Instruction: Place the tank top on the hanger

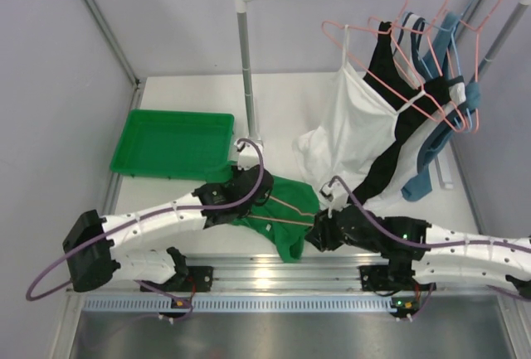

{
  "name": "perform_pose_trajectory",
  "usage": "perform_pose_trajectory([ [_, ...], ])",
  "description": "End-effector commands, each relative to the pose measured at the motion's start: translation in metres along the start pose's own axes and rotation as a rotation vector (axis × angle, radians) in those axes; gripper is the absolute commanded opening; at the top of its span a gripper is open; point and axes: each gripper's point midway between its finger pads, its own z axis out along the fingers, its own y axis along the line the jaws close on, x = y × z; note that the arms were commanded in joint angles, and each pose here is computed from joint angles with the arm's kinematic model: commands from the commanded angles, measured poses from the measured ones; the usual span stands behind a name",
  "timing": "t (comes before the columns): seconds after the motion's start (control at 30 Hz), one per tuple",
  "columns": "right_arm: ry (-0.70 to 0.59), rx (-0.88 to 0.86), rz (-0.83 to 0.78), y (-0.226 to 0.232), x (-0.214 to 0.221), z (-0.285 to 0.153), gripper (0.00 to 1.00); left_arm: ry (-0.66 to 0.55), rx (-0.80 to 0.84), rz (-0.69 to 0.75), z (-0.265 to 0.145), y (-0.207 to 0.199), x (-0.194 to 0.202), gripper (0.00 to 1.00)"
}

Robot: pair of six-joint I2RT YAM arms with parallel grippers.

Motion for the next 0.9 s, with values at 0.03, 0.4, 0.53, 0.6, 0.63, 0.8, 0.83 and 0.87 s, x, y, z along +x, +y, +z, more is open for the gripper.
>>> perform_pose_trajectory([
  [0.03,0.057,-0.022,-0.024,0.029,0.006,0.004,0.38,-0.055,-0.042,-0.078,0.01,-0.011,-0.028,0.0],
  [0.4,0.132,0.062,-0.109,0.066,0.042,0.033,0.38,-0.027,-0.037,-0.062,0.014,-0.016,-0.025,0.0],
  [0.53,0.149,0.079,-0.089,0.065,0.053,0.044,0.42,-0.023,-0.029,-0.061,0.011,-0.014,-0.024,0.0],
  [0.6,0.149,0.097,-0.093,0.062,0.055,0.049,0.45,-0.023,-0.021,-0.062,0.009,-0.014,-0.024,0.0],
  [0.63,0.144,0.091,-0.094,0.064,0.054,0.052,0.45,-0.022,-0.018,-0.06,0.009,-0.014,-0.024,0.0],
  [0.8,0.162,0.075,-0.057,0.057,0.059,0.07,0.46,-0.024,-0.011,-0.059,0.007,-0.013,-0.025,0.0],
  [0.83,0.172,0.078,-0.059,0.052,0.064,0.072,0.46,-0.025,-0.008,-0.058,0.006,-0.013,-0.025,0.0],
  [0.87,0.157,0.057,-0.041,0.055,0.06,0.076,0.46,-0.023,-0.008,-0.057,0.006,-0.013,-0.025,0.0],
])
